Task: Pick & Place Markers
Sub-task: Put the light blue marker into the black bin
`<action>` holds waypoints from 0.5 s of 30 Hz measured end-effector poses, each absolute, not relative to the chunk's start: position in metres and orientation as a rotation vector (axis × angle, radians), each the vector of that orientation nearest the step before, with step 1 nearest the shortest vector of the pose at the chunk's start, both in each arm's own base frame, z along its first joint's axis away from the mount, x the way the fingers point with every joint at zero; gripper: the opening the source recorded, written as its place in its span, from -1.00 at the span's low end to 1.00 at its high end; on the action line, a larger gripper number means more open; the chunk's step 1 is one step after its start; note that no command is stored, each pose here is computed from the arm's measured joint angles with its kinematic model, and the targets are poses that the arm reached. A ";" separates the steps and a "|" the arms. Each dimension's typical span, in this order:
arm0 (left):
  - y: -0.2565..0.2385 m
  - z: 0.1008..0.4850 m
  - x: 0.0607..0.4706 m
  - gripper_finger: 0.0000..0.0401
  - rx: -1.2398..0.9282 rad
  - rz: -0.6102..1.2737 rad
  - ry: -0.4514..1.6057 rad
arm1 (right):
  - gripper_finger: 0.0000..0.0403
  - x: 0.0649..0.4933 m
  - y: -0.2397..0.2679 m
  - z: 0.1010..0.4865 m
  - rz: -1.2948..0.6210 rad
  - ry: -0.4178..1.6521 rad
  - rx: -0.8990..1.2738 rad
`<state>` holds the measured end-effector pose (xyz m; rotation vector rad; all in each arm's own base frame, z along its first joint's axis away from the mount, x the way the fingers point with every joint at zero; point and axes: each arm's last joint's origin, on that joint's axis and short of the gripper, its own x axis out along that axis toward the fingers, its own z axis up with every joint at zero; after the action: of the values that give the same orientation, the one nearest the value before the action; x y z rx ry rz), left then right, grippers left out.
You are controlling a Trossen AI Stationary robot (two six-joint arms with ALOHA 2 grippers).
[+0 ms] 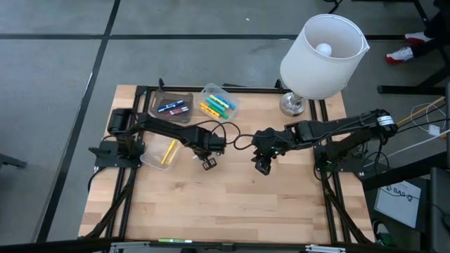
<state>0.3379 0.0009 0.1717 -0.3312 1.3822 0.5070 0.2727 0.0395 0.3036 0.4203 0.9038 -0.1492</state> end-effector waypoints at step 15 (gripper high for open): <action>0.006 0.261 0.304 -0.90 -0.268 0.566 1.062 | -0.22 0.276 0.040 0.305 -0.131 0.869 0.409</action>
<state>0.3037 0.0062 0.2613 -0.2680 1.0622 0.5658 0.2763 0.0400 0.3052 0.4090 0.8693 -0.1308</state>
